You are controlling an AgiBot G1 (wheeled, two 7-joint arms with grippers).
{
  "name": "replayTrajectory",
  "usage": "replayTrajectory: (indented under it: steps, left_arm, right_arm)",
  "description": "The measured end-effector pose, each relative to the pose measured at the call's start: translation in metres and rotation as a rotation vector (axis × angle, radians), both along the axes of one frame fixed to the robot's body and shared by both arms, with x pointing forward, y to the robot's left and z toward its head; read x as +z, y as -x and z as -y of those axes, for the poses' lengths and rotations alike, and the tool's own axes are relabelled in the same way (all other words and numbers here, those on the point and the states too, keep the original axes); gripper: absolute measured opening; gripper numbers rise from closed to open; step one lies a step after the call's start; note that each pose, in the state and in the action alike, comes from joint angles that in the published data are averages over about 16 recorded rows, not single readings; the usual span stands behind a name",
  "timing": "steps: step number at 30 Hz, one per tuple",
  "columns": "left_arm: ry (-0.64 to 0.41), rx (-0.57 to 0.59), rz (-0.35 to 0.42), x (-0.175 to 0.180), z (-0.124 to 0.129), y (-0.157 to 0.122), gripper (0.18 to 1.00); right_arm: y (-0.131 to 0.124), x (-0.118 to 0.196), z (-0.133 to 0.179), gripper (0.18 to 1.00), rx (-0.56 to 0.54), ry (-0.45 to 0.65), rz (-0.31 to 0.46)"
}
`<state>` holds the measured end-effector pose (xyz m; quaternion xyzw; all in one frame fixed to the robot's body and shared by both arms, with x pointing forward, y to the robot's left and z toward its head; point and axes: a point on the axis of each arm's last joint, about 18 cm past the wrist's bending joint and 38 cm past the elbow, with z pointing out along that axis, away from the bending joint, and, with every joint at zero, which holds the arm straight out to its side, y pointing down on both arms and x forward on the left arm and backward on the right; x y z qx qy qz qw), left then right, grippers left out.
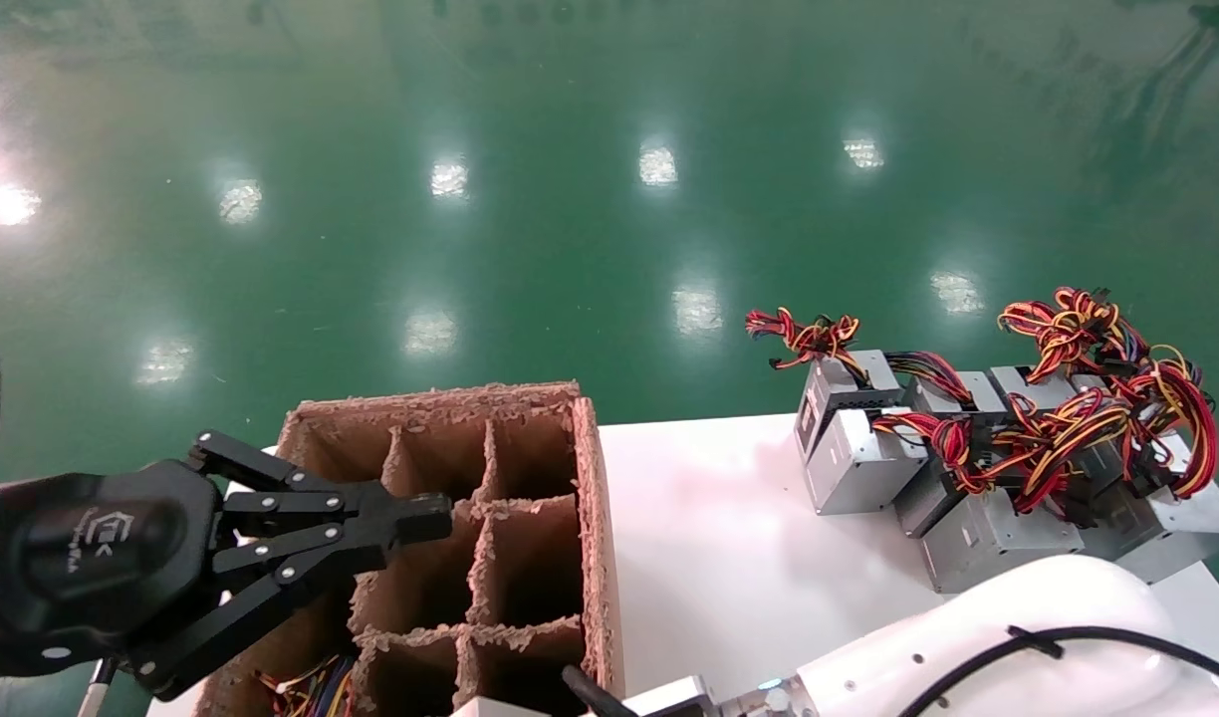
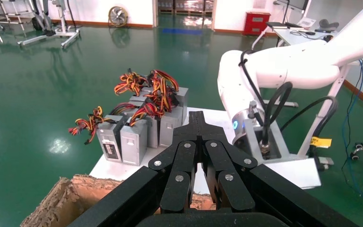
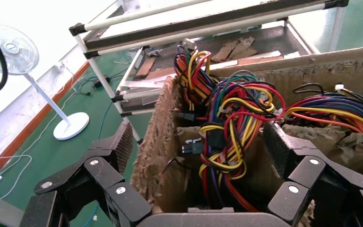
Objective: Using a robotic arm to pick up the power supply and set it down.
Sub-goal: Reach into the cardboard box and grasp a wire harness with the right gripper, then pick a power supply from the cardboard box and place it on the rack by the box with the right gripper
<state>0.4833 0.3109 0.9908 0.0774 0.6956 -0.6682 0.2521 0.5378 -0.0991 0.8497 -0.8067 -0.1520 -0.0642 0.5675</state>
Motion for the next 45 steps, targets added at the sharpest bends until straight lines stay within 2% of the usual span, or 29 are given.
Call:
replayTrajectory:
  steps: [9,15,21,37,45]
  left_arm:
    - [0.000,0.000,0.000,0.000,0.000,0.000,0.191]
    - [0.000,0.000,0.000,0.000,0.000,0.000,0.191]
    - [0.000,0.000,0.000,0.000,0.000,0.000,0.191]
    - [0.000,0.000,0.000,0.000,0.000,0.000,0.191]
    - [0.000,0.000,0.000,0.000,0.000,0.000,0.191]
  right_arm:
    - [-0.010,-0.010,-0.007,0.954,0.003,-0.009,-0.021]
    - [-0.015,-0.012,-0.009,0.884,0.004,-0.017,-0.030]
    - [-0.017,-0.013,-0.009,0.776,0.004,-0.018,-0.033]
    - [-0.013,-0.014,-0.001,0.408,-0.004,-0.018,-0.031]
    - [-0.006,-0.008,0.003,0.327,0.010,-0.040,-0.023]
